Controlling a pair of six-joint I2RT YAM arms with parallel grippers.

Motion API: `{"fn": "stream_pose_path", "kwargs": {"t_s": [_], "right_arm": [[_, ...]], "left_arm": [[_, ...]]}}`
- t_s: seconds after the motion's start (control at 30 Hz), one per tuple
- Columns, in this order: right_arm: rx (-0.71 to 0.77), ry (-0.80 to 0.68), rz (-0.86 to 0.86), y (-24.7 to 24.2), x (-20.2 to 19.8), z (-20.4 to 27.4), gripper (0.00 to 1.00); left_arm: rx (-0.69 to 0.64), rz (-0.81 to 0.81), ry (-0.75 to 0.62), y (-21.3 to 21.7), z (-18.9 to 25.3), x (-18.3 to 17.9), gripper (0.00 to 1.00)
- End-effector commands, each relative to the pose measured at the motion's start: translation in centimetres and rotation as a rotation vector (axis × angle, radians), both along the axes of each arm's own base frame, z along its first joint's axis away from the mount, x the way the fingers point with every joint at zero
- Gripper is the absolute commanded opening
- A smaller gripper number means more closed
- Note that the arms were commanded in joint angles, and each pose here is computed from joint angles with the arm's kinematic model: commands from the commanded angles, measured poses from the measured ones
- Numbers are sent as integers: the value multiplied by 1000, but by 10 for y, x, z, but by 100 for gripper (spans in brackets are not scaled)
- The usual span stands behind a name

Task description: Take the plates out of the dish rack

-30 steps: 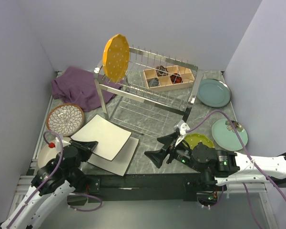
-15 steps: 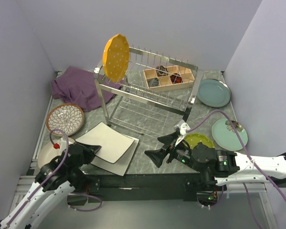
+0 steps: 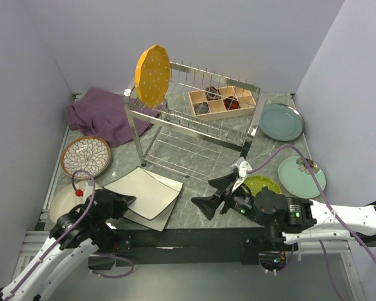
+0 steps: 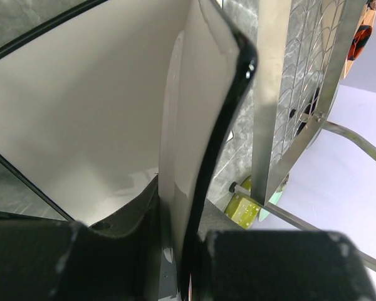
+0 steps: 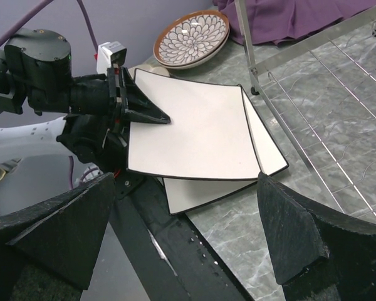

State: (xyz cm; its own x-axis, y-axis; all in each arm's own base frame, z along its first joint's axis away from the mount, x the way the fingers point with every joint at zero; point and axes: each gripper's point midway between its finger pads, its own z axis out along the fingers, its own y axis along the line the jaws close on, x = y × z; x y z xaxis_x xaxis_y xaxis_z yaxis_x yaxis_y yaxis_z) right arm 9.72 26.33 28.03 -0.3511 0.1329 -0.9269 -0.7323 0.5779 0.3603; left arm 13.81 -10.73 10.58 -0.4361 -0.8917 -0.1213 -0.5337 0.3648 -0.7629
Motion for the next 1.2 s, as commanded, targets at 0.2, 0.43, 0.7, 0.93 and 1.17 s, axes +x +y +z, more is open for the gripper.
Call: {"fn": "stream_pose_path", "kwargs": {"t_s": [0.2, 0.43, 0.7, 0.93, 1.17], "right_arm": [[38, -13, -27, -6, 4, 14, 100], [42, -14, -27, -7, 4, 15, 100], [43, -16, -29, -8, 4, 16, 100], [56, -17, -29, -11, 4, 18, 100], [53, -15, -26, -11, 3, 17, 100]], "left_arm": [[-130, -29, -65, -19, 25, 7, 7], [-75, -47, 29, -17, -6, -3, 9], [-34, -51, 49, -12, -5, -7, 21], [-7, -43, 22, -5, 15, -6, 27], [-16, -63, 58, -11, -2, -9, 32]]}}
